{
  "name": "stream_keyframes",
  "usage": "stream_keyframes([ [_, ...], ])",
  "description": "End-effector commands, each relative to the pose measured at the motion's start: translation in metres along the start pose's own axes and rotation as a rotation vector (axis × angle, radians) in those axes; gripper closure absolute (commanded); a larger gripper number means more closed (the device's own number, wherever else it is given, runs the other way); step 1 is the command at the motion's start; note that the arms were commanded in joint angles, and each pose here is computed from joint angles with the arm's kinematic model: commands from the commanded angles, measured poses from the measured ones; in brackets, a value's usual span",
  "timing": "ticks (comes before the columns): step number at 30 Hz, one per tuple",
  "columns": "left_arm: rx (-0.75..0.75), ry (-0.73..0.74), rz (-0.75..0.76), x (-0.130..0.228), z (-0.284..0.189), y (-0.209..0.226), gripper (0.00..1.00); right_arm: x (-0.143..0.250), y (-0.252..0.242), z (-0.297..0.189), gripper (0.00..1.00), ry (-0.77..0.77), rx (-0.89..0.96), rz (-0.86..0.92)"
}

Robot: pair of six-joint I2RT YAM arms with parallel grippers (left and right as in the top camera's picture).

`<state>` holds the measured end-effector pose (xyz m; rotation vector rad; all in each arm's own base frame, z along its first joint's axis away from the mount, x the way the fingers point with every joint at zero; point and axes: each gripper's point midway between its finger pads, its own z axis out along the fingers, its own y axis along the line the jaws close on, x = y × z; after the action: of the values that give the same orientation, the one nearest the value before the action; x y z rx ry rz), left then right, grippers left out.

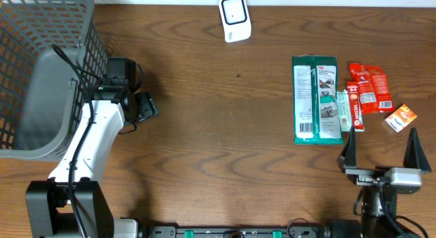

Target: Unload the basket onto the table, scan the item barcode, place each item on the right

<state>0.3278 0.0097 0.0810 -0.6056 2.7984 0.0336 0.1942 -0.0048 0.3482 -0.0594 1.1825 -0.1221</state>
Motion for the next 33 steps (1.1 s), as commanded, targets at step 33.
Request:
stream_keyframes([
  [33, -0.007, 0.000, -0.003, -0.002, 0.000, 0.002, 0.16, 0.196, 0.024, -0.024, 0.01, 0.463, -0.008, 0.229],
])
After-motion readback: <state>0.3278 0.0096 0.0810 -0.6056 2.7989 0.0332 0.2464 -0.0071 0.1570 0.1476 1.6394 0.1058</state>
